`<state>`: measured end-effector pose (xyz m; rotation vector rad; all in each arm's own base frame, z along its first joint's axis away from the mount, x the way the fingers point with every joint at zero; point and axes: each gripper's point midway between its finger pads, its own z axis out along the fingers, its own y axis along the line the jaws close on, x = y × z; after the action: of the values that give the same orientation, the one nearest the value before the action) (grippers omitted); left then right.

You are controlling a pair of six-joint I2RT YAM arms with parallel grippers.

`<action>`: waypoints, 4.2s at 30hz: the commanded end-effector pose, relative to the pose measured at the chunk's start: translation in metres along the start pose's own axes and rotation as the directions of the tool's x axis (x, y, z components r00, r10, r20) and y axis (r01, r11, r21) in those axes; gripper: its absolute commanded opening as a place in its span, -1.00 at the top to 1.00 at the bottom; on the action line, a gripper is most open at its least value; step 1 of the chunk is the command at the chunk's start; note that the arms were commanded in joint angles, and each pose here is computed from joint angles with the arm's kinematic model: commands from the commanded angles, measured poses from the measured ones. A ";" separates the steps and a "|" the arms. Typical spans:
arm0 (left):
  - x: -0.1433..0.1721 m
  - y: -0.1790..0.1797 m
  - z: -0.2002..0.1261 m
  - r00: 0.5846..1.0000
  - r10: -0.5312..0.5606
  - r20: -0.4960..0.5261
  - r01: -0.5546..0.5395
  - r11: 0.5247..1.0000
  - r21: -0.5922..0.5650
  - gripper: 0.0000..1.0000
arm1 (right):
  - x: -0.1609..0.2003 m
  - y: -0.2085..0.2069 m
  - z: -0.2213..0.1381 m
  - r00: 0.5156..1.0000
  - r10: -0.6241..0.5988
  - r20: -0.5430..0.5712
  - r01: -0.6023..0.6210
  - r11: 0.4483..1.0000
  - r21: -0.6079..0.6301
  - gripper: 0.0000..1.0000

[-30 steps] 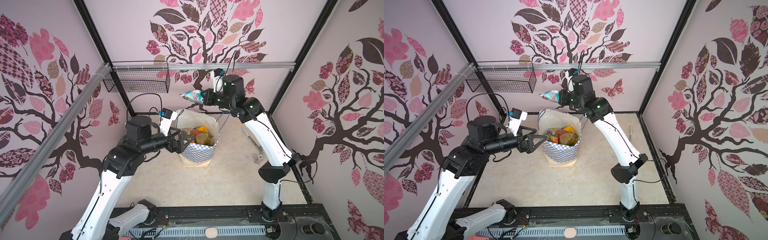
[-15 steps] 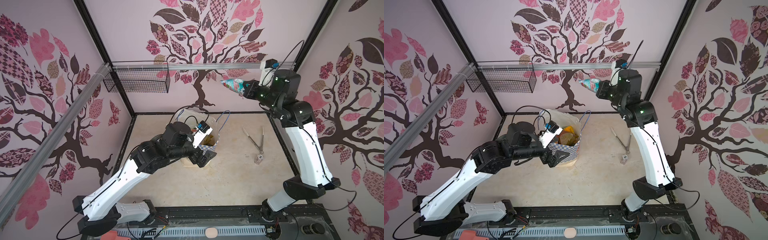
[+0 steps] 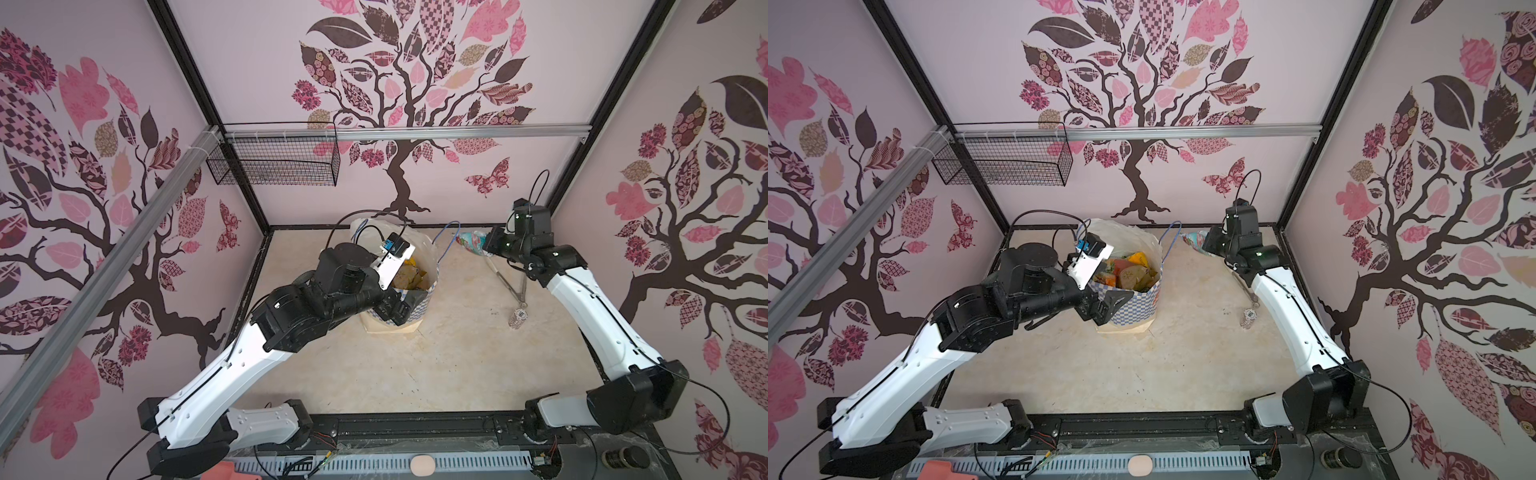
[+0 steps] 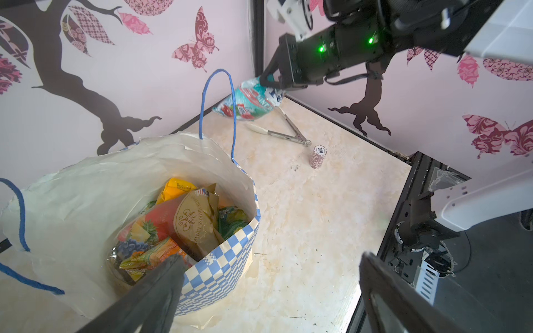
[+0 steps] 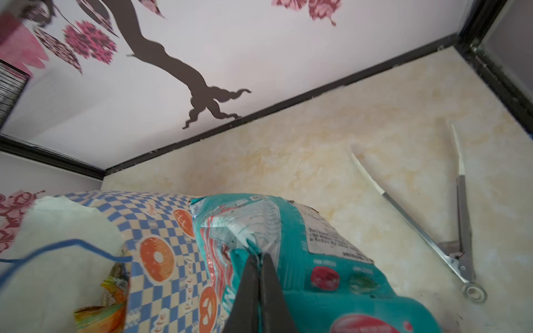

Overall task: Take the snacks out of the paper bag
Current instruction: Place the snack at the top-right of the table, then pick up the snack from the paper bag.

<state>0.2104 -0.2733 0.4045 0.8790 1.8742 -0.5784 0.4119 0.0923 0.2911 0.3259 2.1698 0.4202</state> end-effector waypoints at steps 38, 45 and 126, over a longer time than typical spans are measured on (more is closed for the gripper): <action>0.013 -0.001 0.006 0.993 -0.120 0.009 0.119 0.993 0.008 -0.92 | 0.094 -0.027 0.000 0.986 0.158 -0.057 -0.164 0.979 -0.120 -0.86; 0.010 0.008 -0.003 0.981 -0.193 -0.010 0.192 0.980 -0.051 -0.92 | 0.020 0.061 -0.106 0.998 0.065 -0.017 -0.066 0.905 -0.419 -0.98; 0.076 0.068 -0.070 0.970 -0.242 -0.014 0.227 0.927 -0.299 -0.94 | 0.213 0.197 0.115 0.743 -0.484 -0.462 0.406 0.875 -0.264 0.82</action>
<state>0.2023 -0.1577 0.3684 0.4916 2.0632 -0.3973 0.4130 0.3750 0.1604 -0.4173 2.5526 0.4430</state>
